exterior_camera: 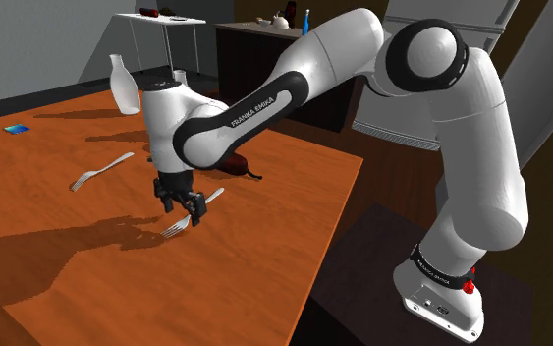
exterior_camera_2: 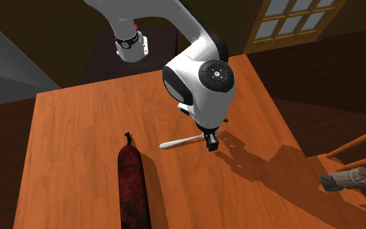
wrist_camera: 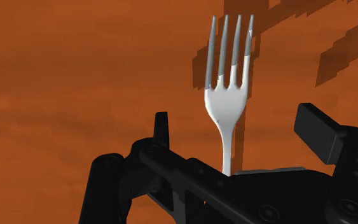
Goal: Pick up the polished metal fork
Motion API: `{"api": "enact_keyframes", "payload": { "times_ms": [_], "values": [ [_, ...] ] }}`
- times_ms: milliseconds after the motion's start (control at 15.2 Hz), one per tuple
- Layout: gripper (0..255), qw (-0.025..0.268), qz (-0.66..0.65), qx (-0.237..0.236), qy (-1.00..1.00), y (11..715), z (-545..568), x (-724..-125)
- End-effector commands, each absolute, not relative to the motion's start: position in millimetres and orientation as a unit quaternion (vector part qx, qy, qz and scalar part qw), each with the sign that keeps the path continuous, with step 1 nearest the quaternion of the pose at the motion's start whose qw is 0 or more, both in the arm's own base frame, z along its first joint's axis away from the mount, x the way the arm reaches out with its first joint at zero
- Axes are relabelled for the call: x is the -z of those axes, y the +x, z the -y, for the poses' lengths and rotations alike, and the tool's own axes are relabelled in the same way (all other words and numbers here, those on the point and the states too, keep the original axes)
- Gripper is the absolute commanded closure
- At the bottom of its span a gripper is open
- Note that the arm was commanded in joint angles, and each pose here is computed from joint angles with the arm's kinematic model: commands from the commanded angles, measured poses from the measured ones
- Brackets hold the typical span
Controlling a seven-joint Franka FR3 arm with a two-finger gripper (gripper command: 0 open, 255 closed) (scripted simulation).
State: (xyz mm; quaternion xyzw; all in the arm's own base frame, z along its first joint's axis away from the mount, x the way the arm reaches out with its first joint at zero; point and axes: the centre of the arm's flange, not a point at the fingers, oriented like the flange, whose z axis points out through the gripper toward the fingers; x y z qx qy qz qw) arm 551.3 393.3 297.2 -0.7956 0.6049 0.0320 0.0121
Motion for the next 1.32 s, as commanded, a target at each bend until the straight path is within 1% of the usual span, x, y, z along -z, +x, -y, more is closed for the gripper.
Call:
{"api": "enact_keyframes", "payload": {
  "times_ms": [0, 198, 264, 792, 1254],
  "values": [
    [0, 0.012, -0.605, -0.032, -0.795, 551, -393, -287],
    [0, 0.012, -0.605, -0.032, -0.795, 551, -393, -284],
    [255, 0.012, -0.605, -0.032, -0.795, 551, -394, -284],
    [255, 0.012, -0.605, -0.032, -0.795, 552, -395, -281],
    [255, 0.012, -0.605, -0.032, -0.795, 551, -393, -316]
  ]
}}
